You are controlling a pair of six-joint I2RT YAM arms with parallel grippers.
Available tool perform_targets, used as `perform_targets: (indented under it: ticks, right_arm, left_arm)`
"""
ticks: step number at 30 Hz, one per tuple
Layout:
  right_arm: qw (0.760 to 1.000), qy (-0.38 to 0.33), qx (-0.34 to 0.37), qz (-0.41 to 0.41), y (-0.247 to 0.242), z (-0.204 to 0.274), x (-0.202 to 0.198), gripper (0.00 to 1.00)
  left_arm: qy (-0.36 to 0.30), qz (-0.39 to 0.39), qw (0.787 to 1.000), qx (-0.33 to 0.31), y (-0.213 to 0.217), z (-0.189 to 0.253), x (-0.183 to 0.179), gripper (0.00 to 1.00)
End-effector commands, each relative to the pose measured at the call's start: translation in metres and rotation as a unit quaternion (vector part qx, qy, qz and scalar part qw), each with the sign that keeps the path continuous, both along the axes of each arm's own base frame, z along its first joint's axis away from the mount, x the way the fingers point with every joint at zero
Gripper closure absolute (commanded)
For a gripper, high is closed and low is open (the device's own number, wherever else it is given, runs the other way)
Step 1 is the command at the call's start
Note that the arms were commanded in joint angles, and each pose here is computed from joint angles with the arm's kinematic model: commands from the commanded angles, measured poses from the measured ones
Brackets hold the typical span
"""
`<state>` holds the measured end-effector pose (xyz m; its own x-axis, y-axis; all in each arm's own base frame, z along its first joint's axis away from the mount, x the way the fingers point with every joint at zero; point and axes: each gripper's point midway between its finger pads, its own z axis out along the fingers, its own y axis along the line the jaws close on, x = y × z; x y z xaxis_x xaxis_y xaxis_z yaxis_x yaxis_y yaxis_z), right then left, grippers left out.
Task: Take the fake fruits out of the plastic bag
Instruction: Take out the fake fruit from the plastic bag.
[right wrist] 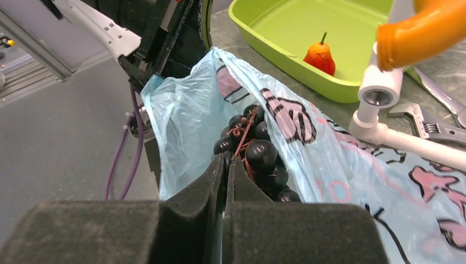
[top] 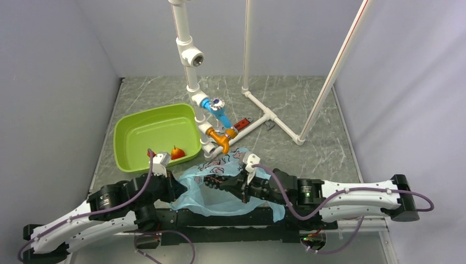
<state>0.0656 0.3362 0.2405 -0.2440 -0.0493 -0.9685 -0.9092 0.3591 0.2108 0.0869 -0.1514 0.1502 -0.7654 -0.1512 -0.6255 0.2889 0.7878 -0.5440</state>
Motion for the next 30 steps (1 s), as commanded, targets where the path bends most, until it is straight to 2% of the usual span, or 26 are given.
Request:
perform_targets:
  ticks: [1,5,9,16,21,25,30]
  right_arm:
    - [1.000,0.016,0.014,0.012,-0.018,0.024,-0.009,1.00]
    - [0.998,0.042,0.017,0.035,-0.035,0.026,-0.021,1.00]
    - [0.996,0.056,0.057,0.050,-0.042,0.048,-0.029,1.00]
    - [0.994,0.034,0.097,0.048,-0.020,0.091,-0.023,1.00]
    - [0.996,0.006,0.086,-0.010,0.011,0.111,0.002,1.00]
    - [0.998,-0.014,0.046,-0.040,0.045,0.124,0.018,1.00]
    - [0.992,-0.044,-0.001,-0.120,0.077,0.124,0.046,1.00]
  left_arm:
    - [-0.015,0.025,0.999,-0.035,0.010,0.018,0.002,1.00]
    - [-0.015,0.038,0.998,-0.052,0.015,0.017,0.002,1.00]
    - [-0.014,0.035,0.998,-0.053,0.013,0.015,0.002,1.00]
    - [0.001,0.030,0.999,-0.012,0.017,0.013,-0.001,1.00]
    - [0.011,0.038,0.999,-0.006,0.025,0.010,-0.004,1.00]
    - [0.005,0.042,0.999,-0.025,0.028,0.012,-0.004,1.00]
    - [0.002,0.062,0.998,-0.033,0.037,0.014,-0.003,1.00]
